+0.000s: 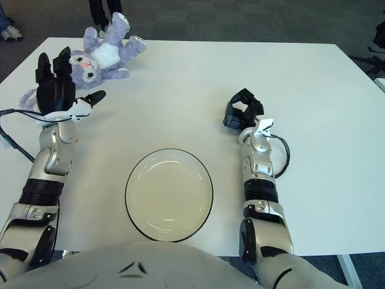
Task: Put the doll into the plate.
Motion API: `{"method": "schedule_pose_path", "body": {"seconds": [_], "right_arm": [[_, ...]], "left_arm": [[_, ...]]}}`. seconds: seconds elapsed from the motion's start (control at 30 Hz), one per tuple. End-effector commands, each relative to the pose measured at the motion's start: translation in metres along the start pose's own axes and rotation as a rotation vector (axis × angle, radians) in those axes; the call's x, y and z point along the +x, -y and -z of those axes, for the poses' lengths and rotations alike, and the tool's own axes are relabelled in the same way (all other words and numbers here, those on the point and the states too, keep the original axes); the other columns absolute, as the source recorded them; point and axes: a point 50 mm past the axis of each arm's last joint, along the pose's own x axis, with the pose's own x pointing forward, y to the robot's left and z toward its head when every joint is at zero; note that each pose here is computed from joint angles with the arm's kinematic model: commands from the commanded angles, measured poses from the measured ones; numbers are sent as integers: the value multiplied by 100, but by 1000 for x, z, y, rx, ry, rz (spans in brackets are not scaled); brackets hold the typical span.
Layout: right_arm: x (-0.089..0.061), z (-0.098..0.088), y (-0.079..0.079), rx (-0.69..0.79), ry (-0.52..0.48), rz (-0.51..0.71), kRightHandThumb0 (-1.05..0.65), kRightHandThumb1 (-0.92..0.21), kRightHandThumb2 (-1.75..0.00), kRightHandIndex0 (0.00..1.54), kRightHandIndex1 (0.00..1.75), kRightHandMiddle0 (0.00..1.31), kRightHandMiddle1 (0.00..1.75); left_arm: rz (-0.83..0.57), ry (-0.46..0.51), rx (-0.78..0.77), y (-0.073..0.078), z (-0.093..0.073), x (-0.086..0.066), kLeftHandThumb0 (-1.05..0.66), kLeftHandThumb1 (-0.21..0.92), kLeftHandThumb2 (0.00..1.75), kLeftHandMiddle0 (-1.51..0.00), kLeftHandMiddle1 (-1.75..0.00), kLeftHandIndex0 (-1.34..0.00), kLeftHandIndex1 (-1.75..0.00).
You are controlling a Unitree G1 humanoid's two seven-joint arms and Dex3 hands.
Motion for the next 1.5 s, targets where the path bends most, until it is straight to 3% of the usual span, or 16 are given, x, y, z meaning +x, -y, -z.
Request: {"method": "schedule_pose_path", "body": {"seconds": [0.0,0.13,0.3,0.67,1.07,1.23,1.47], "right_arm": [[1,0,2,6,-1,1,-53,-20,-145,130,175,71,175],[1,0,2,7,1,-3,-53,-20,-145,130,175,71,175],[1,1,3,9,-1,-5,-53,-21,-145,130,175,71,175],[2,2,3,17,-7,-10,-52,-21,-145,130,175,70,175],[2,3,4,23,-13,-17,-52,-23,-142,129,175,69,175],[2,4,5,24,-19,-16,-51,-24,-141,129,175,68,175],[2,4,5,15,-18,-19,-51,-24,-141,129,175,68,175]], "left_arm": [[-12,10,30,-1,-1,4,-83,76,39,0,0,0,-27],[-17,11,41,-1,-1,6,-83,76,40,0,0,0,-26],[-22,4,95,4,3,21,-83,75,42,-1,0,0,-22],[-2,-15,125,7,1,28,-79,61,59,-6,-5,0,-2],[42,-45,143,11,2,39,-78,59,61,-13,-11,0,0],[66,-55,164,13,3,42,-79,58,62,-2,-44,0,0],[90,-74,159,16,4,46,-78,56,63,0,-62,0,0]]}}
